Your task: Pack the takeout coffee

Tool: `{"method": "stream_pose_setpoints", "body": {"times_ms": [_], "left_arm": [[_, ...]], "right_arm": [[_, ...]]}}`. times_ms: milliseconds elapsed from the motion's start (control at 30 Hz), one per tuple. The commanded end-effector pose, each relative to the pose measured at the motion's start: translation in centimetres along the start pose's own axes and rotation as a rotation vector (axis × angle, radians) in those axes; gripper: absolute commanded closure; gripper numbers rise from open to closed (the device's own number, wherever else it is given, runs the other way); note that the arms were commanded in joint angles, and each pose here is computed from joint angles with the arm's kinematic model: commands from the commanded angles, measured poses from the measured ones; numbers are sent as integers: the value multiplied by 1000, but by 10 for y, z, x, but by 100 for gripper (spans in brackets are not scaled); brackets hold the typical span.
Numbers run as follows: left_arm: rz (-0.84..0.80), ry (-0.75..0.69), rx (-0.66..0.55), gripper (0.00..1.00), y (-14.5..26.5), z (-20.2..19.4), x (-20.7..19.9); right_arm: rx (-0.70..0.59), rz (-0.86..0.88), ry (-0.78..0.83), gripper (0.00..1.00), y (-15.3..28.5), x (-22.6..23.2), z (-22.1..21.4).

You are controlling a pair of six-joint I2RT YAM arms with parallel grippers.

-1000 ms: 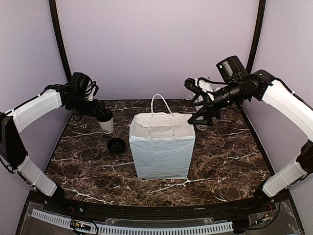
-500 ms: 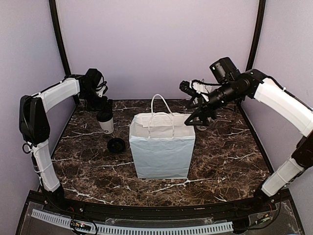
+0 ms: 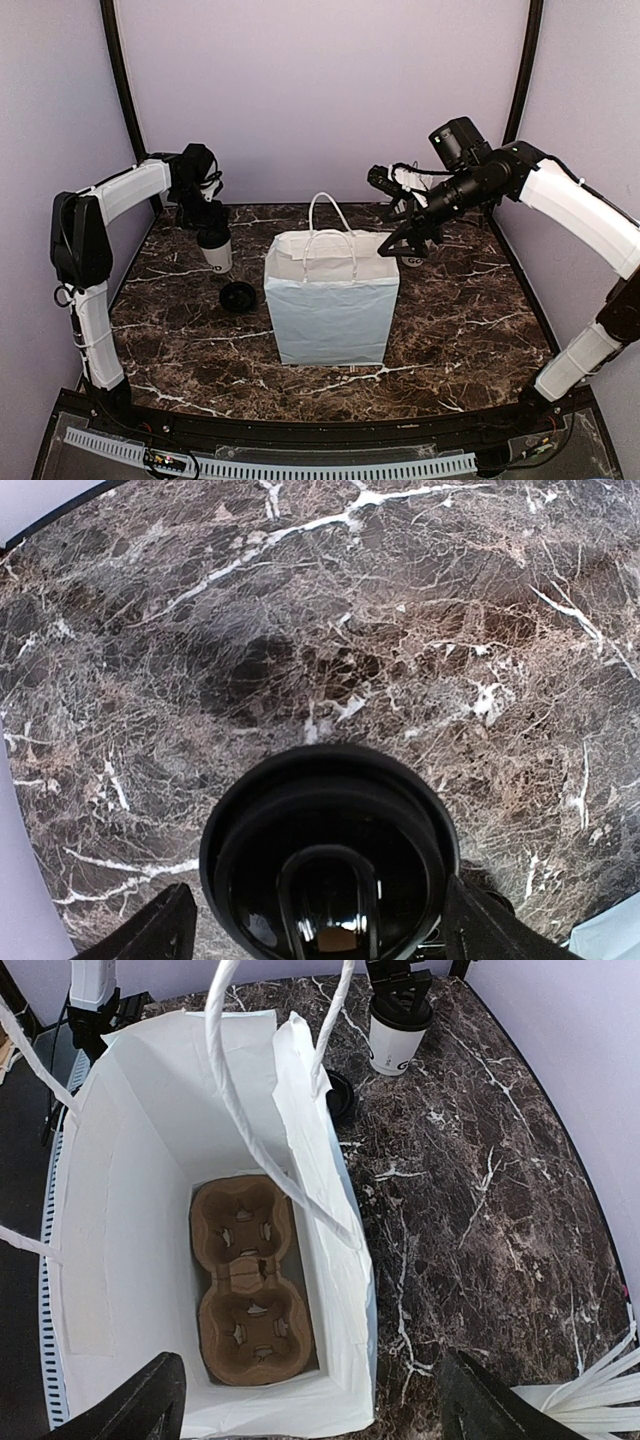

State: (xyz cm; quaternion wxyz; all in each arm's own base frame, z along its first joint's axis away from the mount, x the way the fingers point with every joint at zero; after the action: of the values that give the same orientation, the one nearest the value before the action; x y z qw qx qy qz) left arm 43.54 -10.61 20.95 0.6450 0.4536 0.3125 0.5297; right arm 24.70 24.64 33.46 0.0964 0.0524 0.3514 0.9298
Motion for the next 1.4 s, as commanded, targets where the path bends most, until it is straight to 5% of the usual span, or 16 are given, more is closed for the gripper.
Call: {"method": "stream_pose_setpoints", "body": {"times_ms": [0,467,767,1367], "left_arm": [[-25,-16,-6,14,2,7,-3],[-57,-18,24,28,3,7,-7],[-101,-17,-47,37,71,1,-10],[-401,-216,-113,40,180,-146,-111]], "right_arm": [[-21,-11,14,12,6,0,3],[-17,-16,12,11,5,-1,3],[-25,-17,14,11,6,1,3],[-20,-251,-7,10,53,-15,-15]]}}
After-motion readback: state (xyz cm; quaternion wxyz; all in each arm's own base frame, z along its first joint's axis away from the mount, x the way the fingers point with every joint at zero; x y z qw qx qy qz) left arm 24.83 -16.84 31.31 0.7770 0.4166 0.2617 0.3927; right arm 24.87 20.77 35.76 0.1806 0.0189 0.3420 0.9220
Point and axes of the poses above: each gripper's point midway between its finger pads, its own y axis back along the fingers, its own x axis along the line the jaws close on, z = x × y, the point moved 7 cm from there along y, back along the fingers, and after that the axes turned 5 degrees about -y, right-handed, at the moved point
